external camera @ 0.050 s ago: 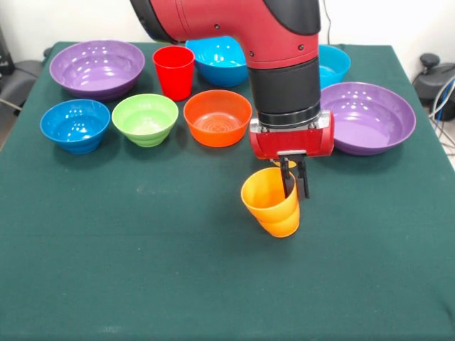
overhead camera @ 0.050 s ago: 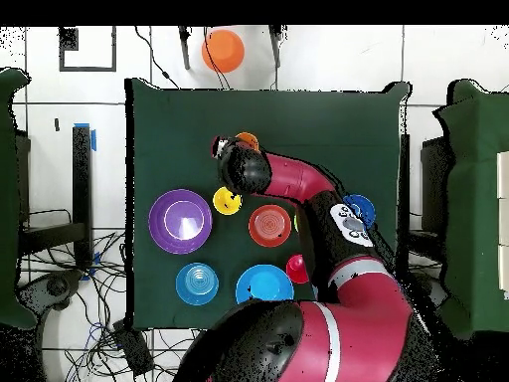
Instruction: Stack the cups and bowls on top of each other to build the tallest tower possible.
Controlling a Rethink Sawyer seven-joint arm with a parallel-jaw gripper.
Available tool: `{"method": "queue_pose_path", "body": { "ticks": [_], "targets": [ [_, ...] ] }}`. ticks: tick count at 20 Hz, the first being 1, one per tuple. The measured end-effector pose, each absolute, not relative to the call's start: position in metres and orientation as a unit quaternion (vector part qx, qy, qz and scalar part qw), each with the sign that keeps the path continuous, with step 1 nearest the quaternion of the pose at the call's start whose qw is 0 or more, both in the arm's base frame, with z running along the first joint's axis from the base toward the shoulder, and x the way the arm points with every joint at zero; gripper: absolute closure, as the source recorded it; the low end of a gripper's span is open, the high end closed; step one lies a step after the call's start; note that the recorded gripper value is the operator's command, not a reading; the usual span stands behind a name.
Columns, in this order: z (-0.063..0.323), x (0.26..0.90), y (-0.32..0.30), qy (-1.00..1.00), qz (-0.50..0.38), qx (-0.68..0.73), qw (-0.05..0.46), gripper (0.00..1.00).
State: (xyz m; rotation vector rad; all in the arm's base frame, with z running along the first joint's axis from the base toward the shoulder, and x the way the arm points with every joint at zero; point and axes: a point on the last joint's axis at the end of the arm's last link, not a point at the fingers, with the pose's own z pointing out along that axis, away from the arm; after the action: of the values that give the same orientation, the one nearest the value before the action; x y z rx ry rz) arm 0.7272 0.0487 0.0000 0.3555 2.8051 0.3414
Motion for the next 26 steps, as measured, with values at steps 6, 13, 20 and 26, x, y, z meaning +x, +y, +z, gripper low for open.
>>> {"method": "queue_pose_path", "body": {
  "ticks": [6, 13, 20, 26],
  "targets": [
    [-0.0001, 0.7268, 0.0487, 0.974, 0.120, 0.124, 0.146, 1.00],
    [-0.0004, 0.7260, 0.0481, 0.974, 0.121, 0.125, 0.145, 0.00],
    [-0.0002, 0.7258, 0.0475, 0.974, 0.124, 0.127, 0.144, 0.00],
    [0.0001, 0.7256, 0.0487, 0.973, 0.125, 0.127, 0.144, 0.00]
  ]
}}
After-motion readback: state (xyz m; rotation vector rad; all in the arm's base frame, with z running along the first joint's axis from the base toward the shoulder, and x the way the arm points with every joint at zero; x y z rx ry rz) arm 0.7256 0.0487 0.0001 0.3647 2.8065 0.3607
